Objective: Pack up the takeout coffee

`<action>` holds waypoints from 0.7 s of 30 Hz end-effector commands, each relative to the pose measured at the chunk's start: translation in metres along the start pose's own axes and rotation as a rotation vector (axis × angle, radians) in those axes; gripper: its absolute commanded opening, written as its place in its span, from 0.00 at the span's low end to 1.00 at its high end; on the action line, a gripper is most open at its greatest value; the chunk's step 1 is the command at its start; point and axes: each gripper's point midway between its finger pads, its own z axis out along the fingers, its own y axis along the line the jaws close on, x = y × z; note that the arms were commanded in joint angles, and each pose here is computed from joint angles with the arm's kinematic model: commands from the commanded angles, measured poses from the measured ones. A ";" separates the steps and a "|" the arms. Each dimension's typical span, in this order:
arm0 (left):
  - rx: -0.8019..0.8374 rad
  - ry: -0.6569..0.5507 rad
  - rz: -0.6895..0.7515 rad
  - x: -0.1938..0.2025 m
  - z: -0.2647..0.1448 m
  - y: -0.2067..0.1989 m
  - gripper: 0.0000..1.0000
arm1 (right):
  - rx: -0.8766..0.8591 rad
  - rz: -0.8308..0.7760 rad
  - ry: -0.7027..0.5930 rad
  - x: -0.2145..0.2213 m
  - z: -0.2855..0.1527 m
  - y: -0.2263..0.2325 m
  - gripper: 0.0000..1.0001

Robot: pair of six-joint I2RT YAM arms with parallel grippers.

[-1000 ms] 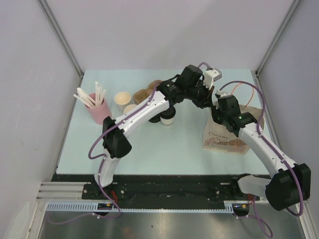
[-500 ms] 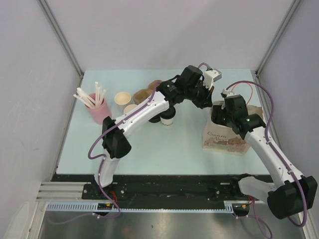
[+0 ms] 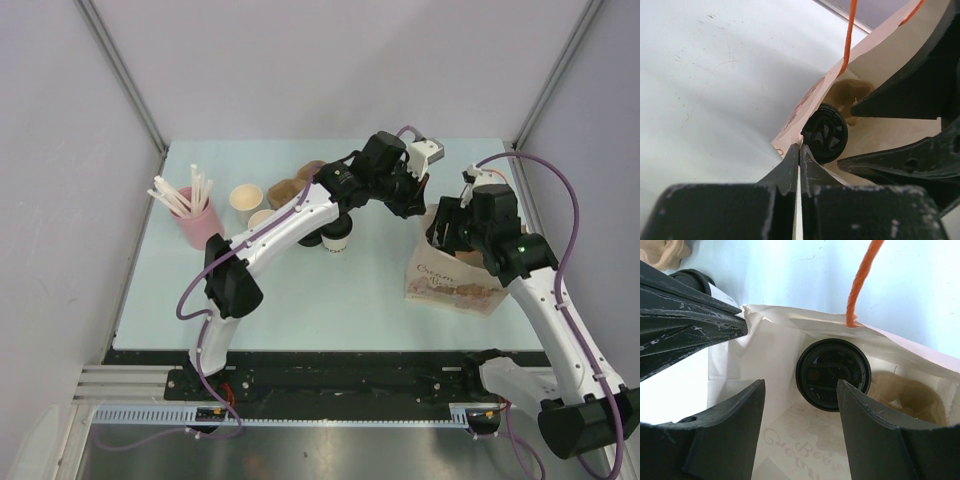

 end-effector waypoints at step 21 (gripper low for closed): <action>-0.016 -0.002 0.024 -0.005 -0.020 -0.005 0.00 | -0.092 0.000 -0.470 -0.099 -0.136 0.018 0.68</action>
